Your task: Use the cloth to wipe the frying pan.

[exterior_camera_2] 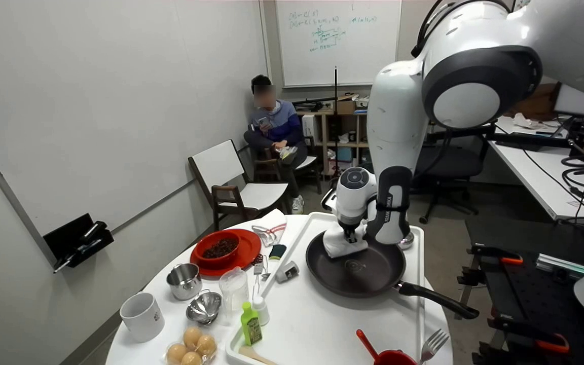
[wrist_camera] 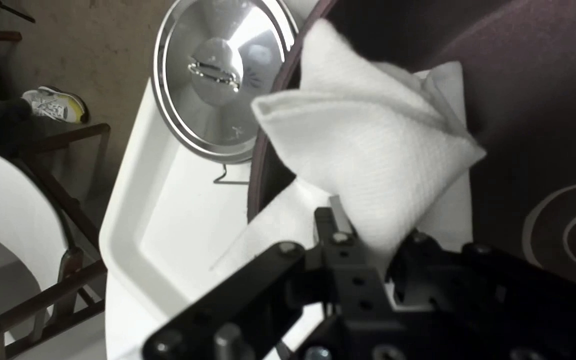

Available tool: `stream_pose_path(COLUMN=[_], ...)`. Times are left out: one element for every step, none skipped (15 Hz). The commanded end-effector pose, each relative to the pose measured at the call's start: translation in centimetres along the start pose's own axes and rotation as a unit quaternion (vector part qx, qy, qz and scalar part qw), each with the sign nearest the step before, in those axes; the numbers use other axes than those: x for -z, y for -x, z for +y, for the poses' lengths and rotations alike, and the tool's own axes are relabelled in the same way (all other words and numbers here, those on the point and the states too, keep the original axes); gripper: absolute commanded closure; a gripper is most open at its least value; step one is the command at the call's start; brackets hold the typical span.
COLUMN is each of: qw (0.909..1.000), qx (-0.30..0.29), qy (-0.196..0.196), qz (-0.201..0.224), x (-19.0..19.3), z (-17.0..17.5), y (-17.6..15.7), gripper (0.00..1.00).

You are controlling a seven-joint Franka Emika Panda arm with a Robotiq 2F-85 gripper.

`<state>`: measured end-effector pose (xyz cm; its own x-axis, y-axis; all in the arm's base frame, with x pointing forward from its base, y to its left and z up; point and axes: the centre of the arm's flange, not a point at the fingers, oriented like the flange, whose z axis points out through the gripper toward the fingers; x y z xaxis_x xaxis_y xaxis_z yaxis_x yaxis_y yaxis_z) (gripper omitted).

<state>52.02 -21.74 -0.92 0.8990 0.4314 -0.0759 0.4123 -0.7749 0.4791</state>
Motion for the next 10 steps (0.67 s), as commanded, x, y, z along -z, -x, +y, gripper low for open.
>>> stream_pose_path(qw=[0.9999,0.9997,0.9995,0.9991,0.9987,0.9983,0.9976,0.9969,0.9961,0.9953], qx=[0.015,0.021,0.030,0.037,0.045,0.052,0.061,0.069,0.077,0.084], qy=[-0.003,-0.007,-0.011,-0.016,-0.021,-0.024,-0.028,-0.031,-0.035,-0.038], qz=[-0.002,0.000,0.004,0.007,0.010,0.014,0.018,0.022,0.024,0.028], x=[0.2,0.5,0.9,1.3,1.6,2.0,2.4,2.6,3.0,3.3], z=[-1.6,-2.1,-2.7,-3.3,-3.9,-4.5,-5.1,-5.6,-6.1,-6.6], y=[-0.1,-0.1,0.0,0.0,0.1,0.1,0.2,0.2,0.4,0.5], gripper=[0.92,0.92,0.92,0.92,0.92,0.92,0.92,0.92,0.92,0.92])
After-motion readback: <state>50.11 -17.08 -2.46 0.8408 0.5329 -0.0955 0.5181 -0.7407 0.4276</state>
